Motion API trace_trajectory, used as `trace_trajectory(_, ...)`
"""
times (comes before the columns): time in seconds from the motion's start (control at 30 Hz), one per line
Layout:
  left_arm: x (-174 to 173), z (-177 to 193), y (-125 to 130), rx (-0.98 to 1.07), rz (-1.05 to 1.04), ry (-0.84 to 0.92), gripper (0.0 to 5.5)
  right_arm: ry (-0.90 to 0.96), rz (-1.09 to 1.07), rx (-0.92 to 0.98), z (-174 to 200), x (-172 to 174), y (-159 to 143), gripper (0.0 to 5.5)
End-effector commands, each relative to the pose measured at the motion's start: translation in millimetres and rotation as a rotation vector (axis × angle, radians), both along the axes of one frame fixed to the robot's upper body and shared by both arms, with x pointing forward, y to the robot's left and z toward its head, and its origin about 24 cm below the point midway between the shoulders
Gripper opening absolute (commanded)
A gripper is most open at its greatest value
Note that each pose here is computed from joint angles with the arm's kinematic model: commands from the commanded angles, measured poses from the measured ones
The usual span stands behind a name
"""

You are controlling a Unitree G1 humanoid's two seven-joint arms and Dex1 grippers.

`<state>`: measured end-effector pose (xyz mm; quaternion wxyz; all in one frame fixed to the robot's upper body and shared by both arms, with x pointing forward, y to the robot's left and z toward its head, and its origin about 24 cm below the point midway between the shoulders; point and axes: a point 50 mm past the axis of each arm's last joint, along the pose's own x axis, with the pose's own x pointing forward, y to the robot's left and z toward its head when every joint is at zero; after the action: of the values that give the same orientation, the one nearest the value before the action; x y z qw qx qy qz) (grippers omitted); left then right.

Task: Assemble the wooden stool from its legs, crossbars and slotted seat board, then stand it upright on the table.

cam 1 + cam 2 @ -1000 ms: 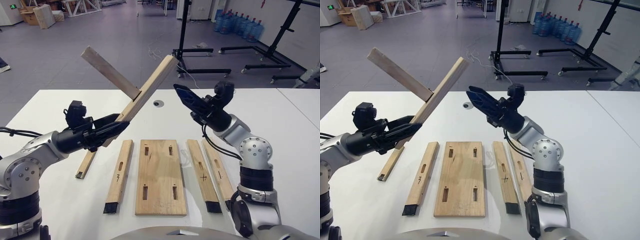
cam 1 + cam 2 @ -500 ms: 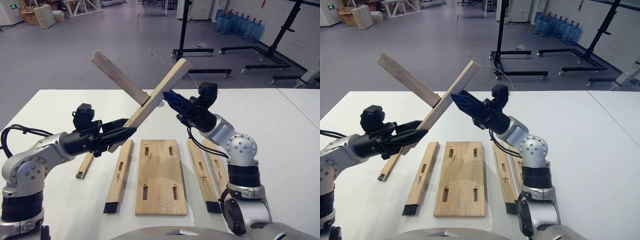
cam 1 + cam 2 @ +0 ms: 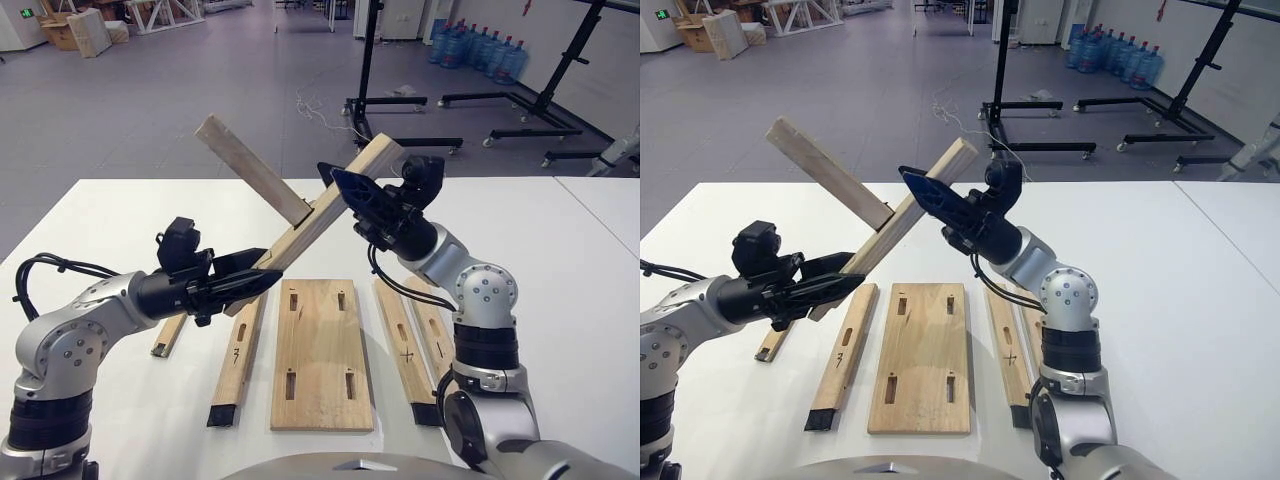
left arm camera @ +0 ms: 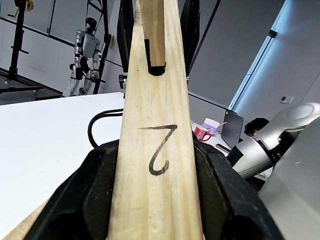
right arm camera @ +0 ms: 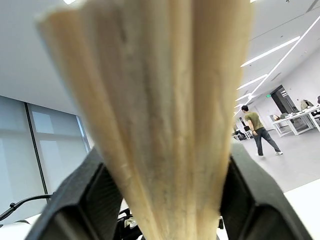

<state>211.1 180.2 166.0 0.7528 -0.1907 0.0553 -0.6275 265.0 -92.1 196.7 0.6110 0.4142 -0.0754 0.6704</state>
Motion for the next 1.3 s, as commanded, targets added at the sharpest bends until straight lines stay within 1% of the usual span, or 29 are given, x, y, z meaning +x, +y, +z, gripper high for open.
trace_trajectory(0.03,5.0,-0.7,4.8,0.009,0.066,-0.01,2.03,-0.067,0.002,0.019,6.2,-5.5,0.8,2.17)
trace_trajectory(0.07,8.8,-2.4,6.2,0.013,0.101,0.0,2.44,-0.078,-0.017,0.022,6.5,-4.7,0.3,2.15)
trace_trajectory(0.2,11.5,-11.8,10.7,0.028,0.15,0.05,2.99,-0.131,-0.094,0.041,8.0,-2.8,-4.0,2.12)
trace_trajectory(0.27,10.3,-15.0,18.7,0.028,0.192,0.067,3.24,-0.158,-0.135,0.026,11.7,1.7,-10.8,2.06)
trace_trajectory(0.4,2.5,-27.4,38.0,0.032,0.326,0.118,3.86,-0.308,-0.376,-0.123,24.5,16.8,-27.8,2.06)
trace_trajectory(0.5,-7.7,-45.9,44.8,0.053,0.417,0.183,4.26,-0.469,-0.492,-0.241,29.8,24.8,-38.6,2.05)
trace_trajectory(0.57,-11.5,-52.7,44.8,0.078,0.441,0.21,4.56,-0.548,-0.471,-0.344,24.7,26.3,-41.2,2.05)
trace_trajectory(0.63,-12.3,-55.6,45.3,0.112,0.448,0.231,4.84,-0.575,-0.431,-0.431,14.4,27.8,-44.6,2.05)
trace_trajectory(0.7,-11.0,-58.4,46.6,0.147,0.452,0.248,4.87,-0.62,-0.412,-0.549,-5.6,31.3,-46.6,2.05)
trace_trajectory(0.77,-7.6,-60.1,45.8,0.173,0.448,0.238,4.87,-0.639,-0.399,-0.597,-20.3,35.5,-47.7,2.05)
trace_trajectory(0.87,-1.9,-60.4,44.3,0.186,0.453,0.223,4.87,-0.646,-0.342,-0.598,-31.8,34.9,-48.0,2.05)
trace_trajectory(1.03,6.4,-68.4,52.3,0.226,0.53,0.225,4.87,-0.594,-0.278,-0.571,-47.9,31.1,-47.4,2.05)
trace_trajectory(1.2,6.6,-69.6,54.8,0.232,0.553,0.208,4.87,-0.569,-0.222,-0.569,-57.2,24.3,-50.2,2.05)
trace_trajectory(1.3,6.4,-70.2,54.3,0.233,0.558,0.205,4.87,-0.57,-0.218,-0.562,-55.1,22.8,-53.3,2.05)
